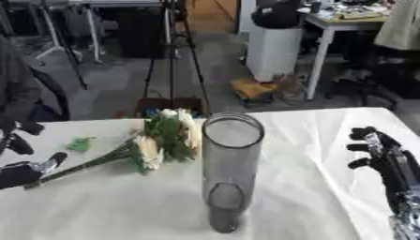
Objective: Arrange flowers into the vase.
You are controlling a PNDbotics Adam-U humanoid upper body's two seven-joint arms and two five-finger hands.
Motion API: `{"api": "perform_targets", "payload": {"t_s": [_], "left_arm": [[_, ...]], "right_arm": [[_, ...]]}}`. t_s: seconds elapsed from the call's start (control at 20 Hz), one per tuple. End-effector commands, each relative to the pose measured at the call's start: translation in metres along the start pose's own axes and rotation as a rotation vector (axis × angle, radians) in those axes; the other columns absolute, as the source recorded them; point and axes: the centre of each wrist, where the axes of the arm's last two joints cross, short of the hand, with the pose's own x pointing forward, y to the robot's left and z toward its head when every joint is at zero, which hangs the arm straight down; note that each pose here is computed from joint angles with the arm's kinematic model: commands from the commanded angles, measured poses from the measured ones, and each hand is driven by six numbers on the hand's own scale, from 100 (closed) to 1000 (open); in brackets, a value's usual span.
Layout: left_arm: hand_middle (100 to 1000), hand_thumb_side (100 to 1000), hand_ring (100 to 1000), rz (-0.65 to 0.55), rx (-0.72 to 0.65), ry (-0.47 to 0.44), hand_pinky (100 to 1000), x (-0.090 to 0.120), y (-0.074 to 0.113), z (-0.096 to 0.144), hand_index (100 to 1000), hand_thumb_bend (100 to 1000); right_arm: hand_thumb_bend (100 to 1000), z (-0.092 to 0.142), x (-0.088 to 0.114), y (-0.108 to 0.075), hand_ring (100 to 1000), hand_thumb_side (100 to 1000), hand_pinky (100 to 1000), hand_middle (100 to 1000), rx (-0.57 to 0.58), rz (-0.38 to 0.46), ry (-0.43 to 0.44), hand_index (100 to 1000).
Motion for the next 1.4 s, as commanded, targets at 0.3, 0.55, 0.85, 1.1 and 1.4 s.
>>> {"api": "perform_targets", "payload": {"t_s": [0.3,0.55,0.85,1.1,1.4], "left_arm": [[646,213,513,-0.186,-0.049,-0.023,600,0.003,-0.023,-0.023,731,409],[664,242,538,-0.293,-0.078,0.002,610,0.0,-0.036,-0.034,741,381],[666,261,548,-0.368,-0.079,0.023,612,-0.002,-0.043,-0.043,743,365],[668,277,559,-0.413,-0.104,0.042,616,-0.007,-0.05,-0.047,743,348],[689,295,583,-0.467,-0.112,0.074,621,-0.013,-0.052,-0.05,755,343]], "right_arm": [[100,-0.006,0.008,-0.002,694,845,483,706,0.014,0.003,-0.028,776],[100,-0.006,0.008,-0.001,695,844,484,706,0.02,0.002,-0.029,775],[100,-0.007,0.008,0.0,695,845,484,706,0.027,0.0,-0.03,775],[100,-0.007,0.009,0.001,695,845,484,706,0.032,-0.002,-0.031,775],[100,-0.008,0.009,0.002,695,845,484,706,0.036,-0.005,-0.032,776]]}}
